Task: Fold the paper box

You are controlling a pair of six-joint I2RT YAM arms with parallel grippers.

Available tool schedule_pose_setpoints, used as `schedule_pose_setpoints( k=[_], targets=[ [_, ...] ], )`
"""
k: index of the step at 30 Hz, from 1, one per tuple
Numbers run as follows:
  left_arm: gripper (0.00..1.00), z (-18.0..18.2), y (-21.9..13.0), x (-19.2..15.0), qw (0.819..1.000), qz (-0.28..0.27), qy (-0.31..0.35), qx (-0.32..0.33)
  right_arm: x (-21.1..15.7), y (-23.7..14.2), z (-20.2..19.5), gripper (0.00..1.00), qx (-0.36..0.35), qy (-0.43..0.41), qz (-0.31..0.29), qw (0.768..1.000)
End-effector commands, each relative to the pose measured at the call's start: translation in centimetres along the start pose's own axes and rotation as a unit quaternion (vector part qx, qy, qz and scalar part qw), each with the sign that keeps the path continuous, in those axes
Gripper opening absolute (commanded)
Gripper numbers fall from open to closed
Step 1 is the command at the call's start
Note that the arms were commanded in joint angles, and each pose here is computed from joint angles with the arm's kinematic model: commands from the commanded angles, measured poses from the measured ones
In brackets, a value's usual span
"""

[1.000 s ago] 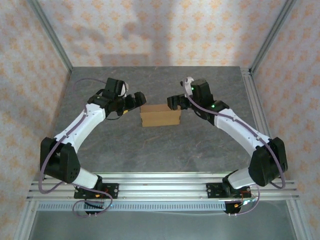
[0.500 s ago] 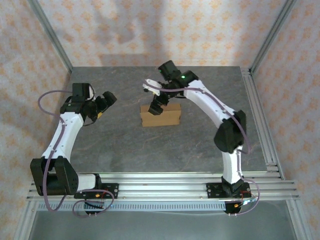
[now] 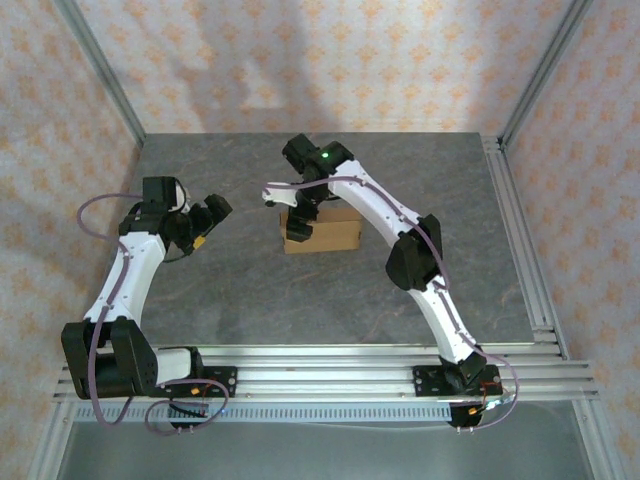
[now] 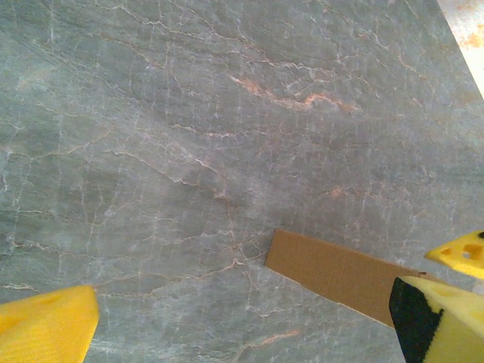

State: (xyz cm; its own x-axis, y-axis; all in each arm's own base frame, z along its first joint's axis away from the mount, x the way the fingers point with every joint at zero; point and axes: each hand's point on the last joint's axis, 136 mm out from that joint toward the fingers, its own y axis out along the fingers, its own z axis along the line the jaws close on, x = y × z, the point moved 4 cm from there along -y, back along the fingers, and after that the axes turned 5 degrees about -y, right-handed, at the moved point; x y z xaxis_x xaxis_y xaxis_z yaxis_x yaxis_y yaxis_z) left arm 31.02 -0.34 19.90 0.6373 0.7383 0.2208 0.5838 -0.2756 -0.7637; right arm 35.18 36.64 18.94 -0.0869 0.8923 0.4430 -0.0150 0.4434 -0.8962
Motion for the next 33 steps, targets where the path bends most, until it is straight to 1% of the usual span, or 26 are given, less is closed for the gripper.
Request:
schedule_pose_setpoints(
  k=[1, 3, 8, 16, 18, 20, 25, 28, 30, 33],
  targets=[
    [1.00, 0.3, 0.0, -0.1, 1.000, 0.004, 0.006, -0.004, 0.3, -0.4, 0.0, 0.76, -0.008, -0.013, 0.007, 1.000],
    [1.00, 0.2, 0.1, -0.1, 1.000, 0.003, 0.008, -0.007, 0.2, -0.3, -0.1, 0.67, -0.008, -0.012, 0.008, 1.000],
    [1.00, 0.2, 0.2, 0.0, 1.000, 0.004, 0.010, -0.007, 0.1, -0.8, -0.4, 0.51, -0.024, -0.015, 0.017, 0.999],
    [1.00, 0.2, 0.3, 0.0, 1.000, 0.004, 0.013, -0.007, 0.2, -2.7, -1.1, 0.50, -0.077, -0.021, 0.039, 0.996],
    [1.00, 0.2, 0.3, 0.0, 1.000, 0.005, 0.014, -0.007, 0.1, -3.4, -1.6, 0.47, -0.104, -0.016, 0.044, 0.993],
    [1.00, 0.2, 0.2, -0.1, 1.000, 0.006, 0.015, -0.008, 0.0, -3.8, -2.0, 0.42, -0.131, -0.016, 0.050, 0.990],
    [1.00, 0.3, 0.0, -0.2, 1.000, 0.004, 0.018, -0.006, -0.6, -4.2, -2.5, 0.40, -0.173, -0.015, 0.055, 0.983],
    [1.00, 0.4, 0.2, -0.2, 1.000, 0.004, 0.016, -0.004, -0.7, -5.0, -3.8, 0.40, -0.230, -0.013, 0.059, 0.971],
    [1.00, 0.3, 0.2, -0.1, 1.000, 0.002, 0.015, -0.006, -0.6, -5.5, -4.9, 0.39, -0.281, -0.015, 0.065, 0.957],
    [1.00, 0.3, 0.3, 0.0, 1.000, 0.000, 0.014, -0.006, -0.1, -5.7, -6.8, 0.39, -0.375, -0.028, 0.062, 0.925]
  ],
)
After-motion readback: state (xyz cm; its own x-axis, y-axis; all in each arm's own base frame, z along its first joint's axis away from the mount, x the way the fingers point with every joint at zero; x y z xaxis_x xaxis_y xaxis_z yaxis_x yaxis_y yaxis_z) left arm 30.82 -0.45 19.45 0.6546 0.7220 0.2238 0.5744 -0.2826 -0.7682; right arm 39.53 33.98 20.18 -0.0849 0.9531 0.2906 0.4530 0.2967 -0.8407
